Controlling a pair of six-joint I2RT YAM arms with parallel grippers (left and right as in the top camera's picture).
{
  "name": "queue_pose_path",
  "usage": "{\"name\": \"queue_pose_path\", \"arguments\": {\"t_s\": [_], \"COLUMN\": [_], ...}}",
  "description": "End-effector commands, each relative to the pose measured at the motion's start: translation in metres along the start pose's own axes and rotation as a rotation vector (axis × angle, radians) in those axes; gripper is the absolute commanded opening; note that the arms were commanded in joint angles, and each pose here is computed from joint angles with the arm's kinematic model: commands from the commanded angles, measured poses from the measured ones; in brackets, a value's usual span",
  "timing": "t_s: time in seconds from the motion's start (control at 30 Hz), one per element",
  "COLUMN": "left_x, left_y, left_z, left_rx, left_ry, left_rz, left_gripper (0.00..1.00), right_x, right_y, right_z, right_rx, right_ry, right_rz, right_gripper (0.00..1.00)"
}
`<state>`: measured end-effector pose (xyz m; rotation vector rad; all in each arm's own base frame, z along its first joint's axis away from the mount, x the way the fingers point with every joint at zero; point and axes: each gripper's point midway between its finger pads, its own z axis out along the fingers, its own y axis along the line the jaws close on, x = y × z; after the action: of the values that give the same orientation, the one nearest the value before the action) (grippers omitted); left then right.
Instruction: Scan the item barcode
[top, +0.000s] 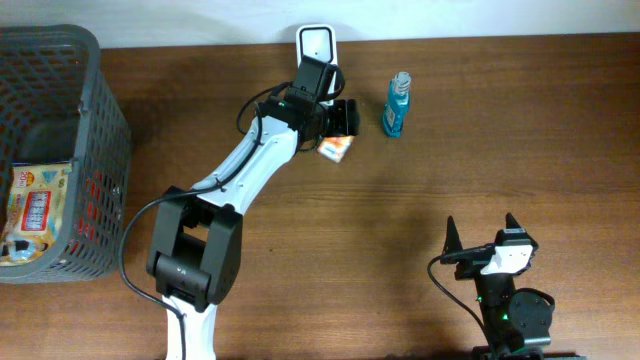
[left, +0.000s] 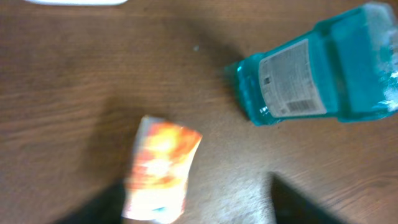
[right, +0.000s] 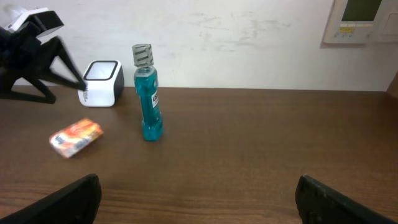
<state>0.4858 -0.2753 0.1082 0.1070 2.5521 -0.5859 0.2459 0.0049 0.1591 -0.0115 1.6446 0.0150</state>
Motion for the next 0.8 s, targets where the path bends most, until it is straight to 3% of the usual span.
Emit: {"name": "queue_pose_path", "arguments": {"t_s": [0.0,0.1,0.17,0.23,0.27,0.3,0.43,0.5,0.6,0.67,0.77], "left_x": [-0.005,-0.055,-0.08,-0.088,-0.081,-0.071,-0.016,-0.013,-0.011,0.006,0.035], "left_y": [0.005,0.005,0.014,0.045,0.086,0.114,0.227,0.283,0.351,0.387,0.413], "left_z": [-0.004,-0.082,-0.19,-0.298,-0.382,-0.425,-0.545,-0.534,-0.464,-0.415,-0.381], "left_rx": [-0.009,0.003,-0.031,-0.131,-0.263,-0.362,-0.793,-0.862,-0.902,-0.881,-0.845], "left_ry": [-0.012,-0.137,-0.261,-0.425,-0.564,-0.637,-0.789,-0.719,-0.394,-0.185,-0.003], "left_rz": [-0.023,0.016,0.101,0.039,-0.047,-0.109,-0.377,-0.475,-0.361,-0.33,-0.333], "left_gripper": [0.99,0.99,0.99,0.99,0.99,0.99,0.99,0.99,0.99,0.99,0.99], "right_x": [0.003,0.003,0.003,0.003,0.003,0.003,0.003,0.003,0.003,0.003,0.003], "right_y": [-0.001,-0.001,-0.001,-0.001,-0.001,-0.001,-0.001,-0.001,-0.001,-0.001,-0.001], "right_z": [0.0,0.0,0.0,0.0,0.0,0.0,0.0,0.0,0.0,0.0,0.0], "right_rx": [0.007,0.006,0.006,0.006,0.006,0.006,0.006,0.007,0.006,0.006,0.006], "right_ry": [0.005,0.005,0.005,0.005,0.005,0.005,0.005,0.005,0.005,0.005,0.005], "right_rz": [0.001,0.001,0.001,0.001,0.001,0.001,0.001,0.001,0.001,0.001,0.001], "right_gripper": [0.98,0.98,0.99,0.98,0.98,0.99,0.98,0.98,0.99,0.99,0.98]}}
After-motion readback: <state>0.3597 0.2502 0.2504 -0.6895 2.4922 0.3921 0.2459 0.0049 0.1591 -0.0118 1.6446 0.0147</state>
